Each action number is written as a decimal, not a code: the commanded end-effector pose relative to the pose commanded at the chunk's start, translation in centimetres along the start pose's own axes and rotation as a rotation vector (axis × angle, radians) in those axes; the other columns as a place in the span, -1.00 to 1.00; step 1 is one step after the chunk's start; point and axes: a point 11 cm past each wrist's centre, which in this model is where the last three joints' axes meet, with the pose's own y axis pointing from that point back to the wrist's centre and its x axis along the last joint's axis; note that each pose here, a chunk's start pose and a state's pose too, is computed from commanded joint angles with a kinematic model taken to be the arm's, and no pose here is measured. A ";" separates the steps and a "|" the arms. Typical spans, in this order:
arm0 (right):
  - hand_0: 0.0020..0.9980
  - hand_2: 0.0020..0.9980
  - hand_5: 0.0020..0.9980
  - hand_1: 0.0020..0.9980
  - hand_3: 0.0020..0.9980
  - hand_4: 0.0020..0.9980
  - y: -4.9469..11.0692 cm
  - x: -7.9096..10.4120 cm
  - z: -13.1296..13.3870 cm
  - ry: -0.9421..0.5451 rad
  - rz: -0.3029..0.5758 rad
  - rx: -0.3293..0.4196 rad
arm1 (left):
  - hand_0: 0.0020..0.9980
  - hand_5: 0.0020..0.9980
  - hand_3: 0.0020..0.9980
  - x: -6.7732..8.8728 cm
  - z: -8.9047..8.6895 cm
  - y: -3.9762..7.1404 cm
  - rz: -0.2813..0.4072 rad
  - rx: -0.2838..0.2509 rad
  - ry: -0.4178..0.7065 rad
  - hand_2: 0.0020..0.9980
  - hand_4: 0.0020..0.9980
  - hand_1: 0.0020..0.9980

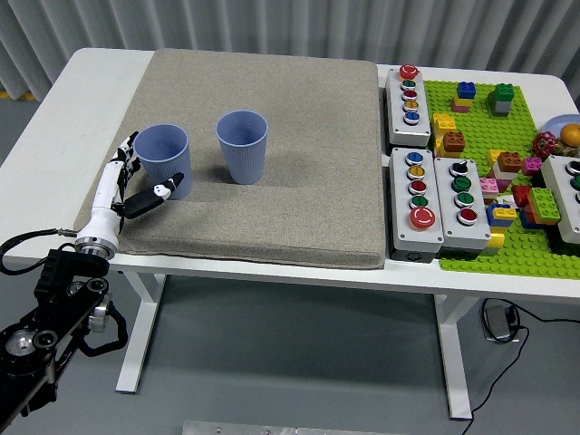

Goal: Pick cup pour cup place

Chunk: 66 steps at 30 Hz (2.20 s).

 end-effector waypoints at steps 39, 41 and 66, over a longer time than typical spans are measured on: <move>0.34 -0.01 -0.15 0.11 0.07 -0.89 0.1 -0.2 -0.2 0.000 -0.007 0.001 | 0.59 -0.46 1.00 -0.7 0.4 -1.5 -0.004 0.006 -0.104 1.00 0.78 0.63; 0.34 -0.01 -0.15 0.11 0.07 -0.89 0.1 -0.2 -0.2 0.000 -0.007 0.001 | 0.59 -0.46 1.00 -0.7 0.4 -1.5 -0.001 0.008 -0.105 1.00 0.78 0.63; 0.34 -0.01 -0.16 0.11 0.07 -0.89 0.1 -0.3 -0.3 0.005 -0.011 0.002 | 0.33 -0.53 0.92 -0.6 0.6 -1.9 0.072 0.001 -0.098 0.76 0.62 0.34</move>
